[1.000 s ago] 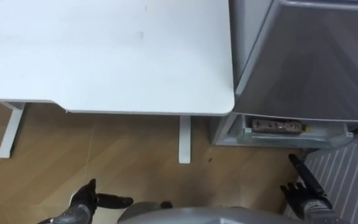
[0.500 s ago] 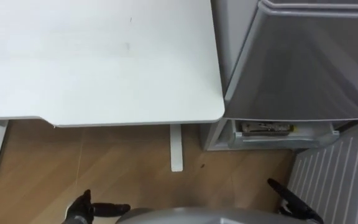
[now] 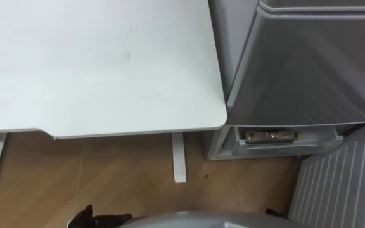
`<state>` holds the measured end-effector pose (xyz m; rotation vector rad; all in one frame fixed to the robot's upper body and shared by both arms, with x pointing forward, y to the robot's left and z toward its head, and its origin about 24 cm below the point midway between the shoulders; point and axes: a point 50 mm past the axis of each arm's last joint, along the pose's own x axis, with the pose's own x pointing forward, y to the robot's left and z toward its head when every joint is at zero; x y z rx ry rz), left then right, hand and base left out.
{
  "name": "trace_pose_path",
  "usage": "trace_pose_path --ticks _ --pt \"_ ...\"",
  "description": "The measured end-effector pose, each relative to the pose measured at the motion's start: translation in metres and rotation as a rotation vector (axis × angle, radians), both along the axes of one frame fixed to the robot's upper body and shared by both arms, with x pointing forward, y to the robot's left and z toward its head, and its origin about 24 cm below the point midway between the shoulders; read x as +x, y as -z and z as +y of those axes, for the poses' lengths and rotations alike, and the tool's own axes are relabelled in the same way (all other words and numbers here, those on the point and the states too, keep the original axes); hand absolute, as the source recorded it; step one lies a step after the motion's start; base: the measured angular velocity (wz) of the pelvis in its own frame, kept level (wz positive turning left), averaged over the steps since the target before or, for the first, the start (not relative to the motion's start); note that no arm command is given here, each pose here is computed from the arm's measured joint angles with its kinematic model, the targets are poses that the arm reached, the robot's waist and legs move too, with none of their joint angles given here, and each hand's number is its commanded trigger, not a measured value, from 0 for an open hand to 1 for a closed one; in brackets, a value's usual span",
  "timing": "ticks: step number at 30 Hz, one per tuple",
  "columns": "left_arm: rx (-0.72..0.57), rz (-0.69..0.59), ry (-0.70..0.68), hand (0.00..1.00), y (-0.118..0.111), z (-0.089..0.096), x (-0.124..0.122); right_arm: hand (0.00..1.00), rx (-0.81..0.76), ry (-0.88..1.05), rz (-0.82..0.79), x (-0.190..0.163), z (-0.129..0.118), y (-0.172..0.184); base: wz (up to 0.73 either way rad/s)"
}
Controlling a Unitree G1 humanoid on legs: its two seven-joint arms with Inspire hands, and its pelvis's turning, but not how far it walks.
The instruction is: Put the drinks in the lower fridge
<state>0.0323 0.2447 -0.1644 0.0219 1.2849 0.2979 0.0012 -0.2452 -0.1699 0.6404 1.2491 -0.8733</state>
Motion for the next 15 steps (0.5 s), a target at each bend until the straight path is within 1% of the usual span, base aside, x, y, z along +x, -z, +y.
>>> trace_pose_path --ticks 15 --pt "-0.004 0.025 0.009 0.0 0.0009 -0.0016 -0.002 0.0 0.014 0.008 0.032 -0.0049 0.0024 0.0007 0.0"
